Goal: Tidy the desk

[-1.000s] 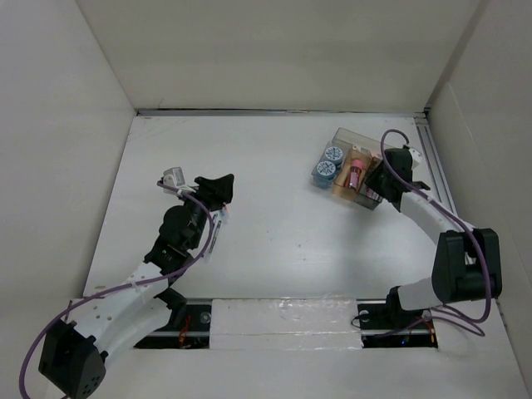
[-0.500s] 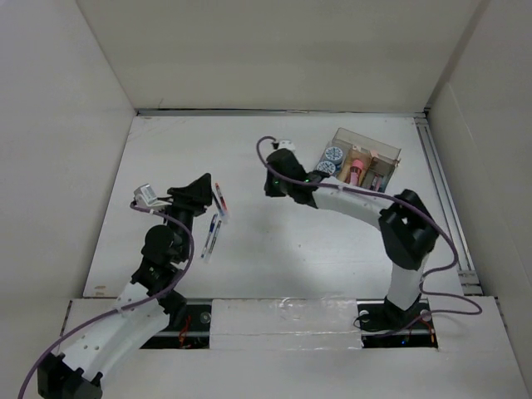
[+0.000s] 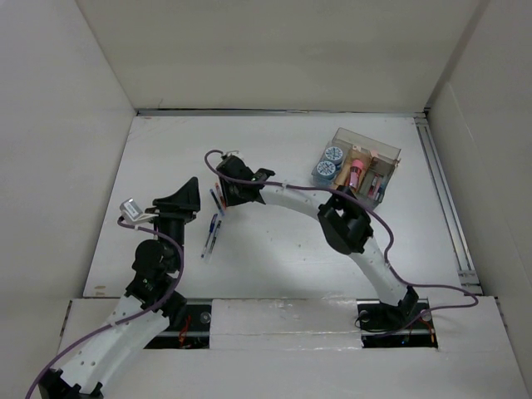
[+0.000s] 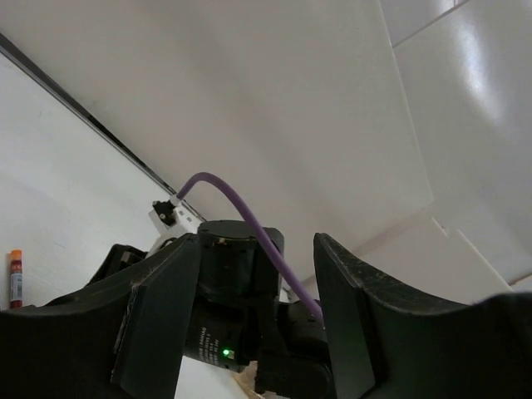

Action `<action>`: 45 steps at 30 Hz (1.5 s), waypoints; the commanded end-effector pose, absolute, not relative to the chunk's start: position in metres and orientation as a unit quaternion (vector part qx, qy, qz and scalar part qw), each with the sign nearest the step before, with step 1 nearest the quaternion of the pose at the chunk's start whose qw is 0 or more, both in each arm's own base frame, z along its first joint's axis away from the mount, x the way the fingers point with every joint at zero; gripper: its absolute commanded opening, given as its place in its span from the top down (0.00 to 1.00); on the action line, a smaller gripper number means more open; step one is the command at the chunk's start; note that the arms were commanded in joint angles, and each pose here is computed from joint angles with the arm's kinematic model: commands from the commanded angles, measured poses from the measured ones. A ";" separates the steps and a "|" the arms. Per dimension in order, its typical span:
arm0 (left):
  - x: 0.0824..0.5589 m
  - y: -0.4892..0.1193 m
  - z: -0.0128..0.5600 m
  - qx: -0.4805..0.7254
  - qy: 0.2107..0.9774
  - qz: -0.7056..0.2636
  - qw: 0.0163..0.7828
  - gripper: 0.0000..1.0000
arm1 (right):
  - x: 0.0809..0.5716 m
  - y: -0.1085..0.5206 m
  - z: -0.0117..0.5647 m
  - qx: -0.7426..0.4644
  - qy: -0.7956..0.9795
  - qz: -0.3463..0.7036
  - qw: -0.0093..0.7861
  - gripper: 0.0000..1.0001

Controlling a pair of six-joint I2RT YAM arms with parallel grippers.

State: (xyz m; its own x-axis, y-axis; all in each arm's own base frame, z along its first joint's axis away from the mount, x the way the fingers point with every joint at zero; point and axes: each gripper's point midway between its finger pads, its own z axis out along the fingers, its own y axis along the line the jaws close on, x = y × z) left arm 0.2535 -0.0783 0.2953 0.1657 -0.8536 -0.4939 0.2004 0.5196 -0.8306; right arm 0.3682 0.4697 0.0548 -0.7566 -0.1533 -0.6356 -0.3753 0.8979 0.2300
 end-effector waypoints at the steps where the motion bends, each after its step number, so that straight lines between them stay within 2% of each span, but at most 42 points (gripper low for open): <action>1: 0.251 -0.077 0.300 -0.315 0.512 -0.388 0.699 0.47 | 0.366 0.482 0.064 -0.158 0.918 0.188 0.310 0.61; 11: 0.251 -0.078 0.300 -0.311 0.513 -0.387 0.700 0.47 | 0.363 0.500 0.062 -0.162 0.913 0.203 0.314 0.64; 14: 0.251 -0.079 0.300 -0.310 0.515 -0.386 0.700 0.47 | 0.370 0.496 0.074 -0.148 0.908 0.198 0.338 0.69; 18: 0.251 -0.079 0.300 -0.309 0.515 -0.386 0.700 0.47 | 0.375 0.498 0.091 -0.142 0.899 0.209 0.358 0.69; 24: 0.250 -0.078 0.301 -0.310 0.513 -0.385 0.702 0.47 | 0.360 0.506 0.055 -0.164 0.913 0.206 0.311 0.68; 35: 0.251 -0.080 0.301 -0.306 0.516 -0.386 0.701 0.47 | 0.351 0.498 0.031 -0.159 0.923 0.186 0.297 0.69; 43: 0.251 -0.079 0.300 -0.308 0.516 -0.384 0.701 0.47 | 0.342 0.471 0.042 -0.122 0.927 0.174 0.310 0.99; 45: 0.253 -0.080 0.298 -0.308 0.519 -0.382 0.700 0.47 | 0.337 0.462 0.042 -0.118 0.928 0.172 0.310 1.00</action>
State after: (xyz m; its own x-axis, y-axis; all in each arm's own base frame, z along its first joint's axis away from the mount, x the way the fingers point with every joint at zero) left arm 0.2527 -0.0780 0.2956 0.1668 -0.8547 -0.4915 0.2006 0.5175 -0.8318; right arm 0.3471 0.4733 0.0343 -0.7801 -0.1291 -0.6121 -0.3489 0.9019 0.2544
